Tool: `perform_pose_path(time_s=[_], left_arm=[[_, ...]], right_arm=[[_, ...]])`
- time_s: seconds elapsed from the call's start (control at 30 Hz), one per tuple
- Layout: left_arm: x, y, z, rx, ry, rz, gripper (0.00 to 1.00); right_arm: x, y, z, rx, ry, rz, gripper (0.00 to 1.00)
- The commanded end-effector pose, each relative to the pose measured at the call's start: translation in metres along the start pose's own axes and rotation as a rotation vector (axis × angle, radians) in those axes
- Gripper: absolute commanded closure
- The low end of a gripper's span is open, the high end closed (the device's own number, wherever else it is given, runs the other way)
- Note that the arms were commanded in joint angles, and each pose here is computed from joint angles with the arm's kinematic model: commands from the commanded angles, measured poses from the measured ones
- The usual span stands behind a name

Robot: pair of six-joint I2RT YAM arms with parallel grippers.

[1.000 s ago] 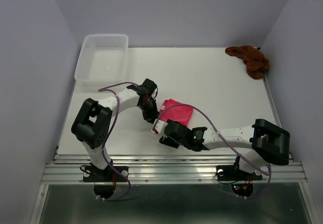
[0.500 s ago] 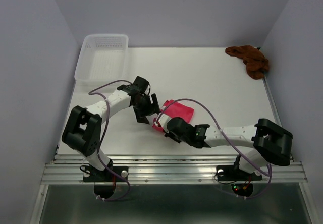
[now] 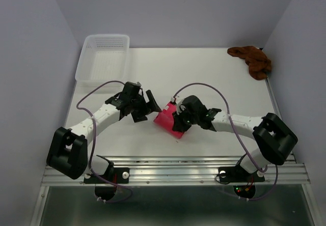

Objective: Roll the towels
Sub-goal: Roll the towel

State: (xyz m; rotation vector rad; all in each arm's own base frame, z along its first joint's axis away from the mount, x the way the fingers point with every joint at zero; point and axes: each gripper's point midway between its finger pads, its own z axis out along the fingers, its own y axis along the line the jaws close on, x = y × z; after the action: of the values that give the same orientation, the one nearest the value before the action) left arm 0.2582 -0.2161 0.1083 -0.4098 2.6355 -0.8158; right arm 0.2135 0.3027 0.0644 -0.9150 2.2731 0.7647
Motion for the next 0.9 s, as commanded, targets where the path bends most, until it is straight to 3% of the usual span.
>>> perform_pose_path(time_s=[0.0, 0.33, 0.6, 0.87], left_arm=[[-0.008, -0.024, -0.002, 0.135, -0.068, 0.053, 0.01], [0.019, -0.028, 0.028, 0.176, 0.003, 0.077, 0.01], [0.01, -0.017, 0.056, 0.113, -0.021, 0.002, 0.01], [0.012, -0.007, 0.068, 0.047, 0.004, 0.019, 0.02]], right_arm=[[-0.02, 0.022, 0.001, -0.184, -0.004, 0.144, 0.99], [-0.025, 0.006, 0.002, -0.366, 0.059, 0.348, 0.98], [-0.016, -0.019, 0.01, -0.341, 0.072, 0.393, 0.96], [-0.01, -0.043, 0.013, -0.287, 0.073, 0.458, 0.92]])
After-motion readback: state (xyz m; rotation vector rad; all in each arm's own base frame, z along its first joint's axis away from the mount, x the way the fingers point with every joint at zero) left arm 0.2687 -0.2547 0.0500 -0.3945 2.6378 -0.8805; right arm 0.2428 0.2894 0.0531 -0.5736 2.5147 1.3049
